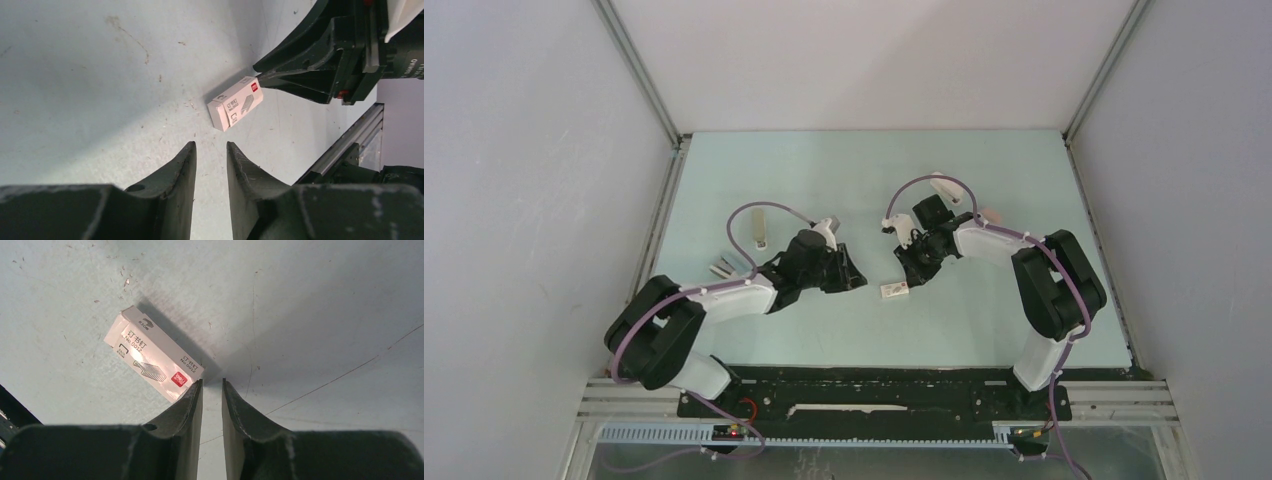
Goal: Unload the staples from the stapler
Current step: Close the staple box at the center of the board.
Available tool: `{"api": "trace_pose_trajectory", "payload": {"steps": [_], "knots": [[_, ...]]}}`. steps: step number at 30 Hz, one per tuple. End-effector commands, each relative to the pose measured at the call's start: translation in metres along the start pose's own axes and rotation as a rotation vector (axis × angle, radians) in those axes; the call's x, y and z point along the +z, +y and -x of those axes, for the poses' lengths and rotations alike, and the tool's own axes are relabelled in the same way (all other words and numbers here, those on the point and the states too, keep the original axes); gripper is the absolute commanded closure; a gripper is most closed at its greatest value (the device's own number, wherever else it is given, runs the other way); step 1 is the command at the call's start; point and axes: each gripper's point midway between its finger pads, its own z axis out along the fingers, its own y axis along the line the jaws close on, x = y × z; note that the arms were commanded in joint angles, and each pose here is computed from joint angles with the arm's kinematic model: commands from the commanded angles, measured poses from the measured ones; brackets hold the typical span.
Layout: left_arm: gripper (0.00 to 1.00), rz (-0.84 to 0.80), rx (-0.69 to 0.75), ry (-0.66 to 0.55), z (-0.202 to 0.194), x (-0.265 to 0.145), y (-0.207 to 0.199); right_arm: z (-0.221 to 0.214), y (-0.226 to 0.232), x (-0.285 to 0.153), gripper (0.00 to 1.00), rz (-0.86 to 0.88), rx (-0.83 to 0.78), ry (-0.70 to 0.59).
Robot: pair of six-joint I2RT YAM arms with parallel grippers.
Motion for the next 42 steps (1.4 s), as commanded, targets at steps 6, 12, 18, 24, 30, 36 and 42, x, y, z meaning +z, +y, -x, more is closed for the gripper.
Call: {"api": "trace_pose_trajectory", "payload": {"steps": [6,12,18,24,30,36,42], "knots": [[0.67,0.056,0.018,0.006,-0.005,0.002,0.017,-0.002,-0.001,0.0,0.71,0.001,-0.003,0.021],[0.68,0.047,0.015,0.041,-0.011,0.007,0.016,-0.002,-0.001,0.0,0.71,0.002,-0.002,0.019],[0.71,0.05,0.015,0.065,-0.015,0.01,0.016,-0.001,-0.002,0.0,0.71,0.002,-0.001,0.018],[0.76,0.051,0.016,0.092,-0.019,0.013,0.016,-0.002,-0.001,0.0,0.71,0.003,-0.002,0.018],[0.8,0.057,0.019,0.107,-0.021,0.014,0.016,-0.001,-0.002,-0.001,0.71,0.003,-0.001,0.015],[0.82,0.054,0.021,0.122,-0.024,0.016,0.015,0.0,-0.002,-0.001,0.71,0.002,-0.003,0.015],[0.83,0.052,0.025,0.128,-0.025,0.017,0.014,-0.001,-0.001,-0.001,0.71,0.002,-0.003,0.016]]}}
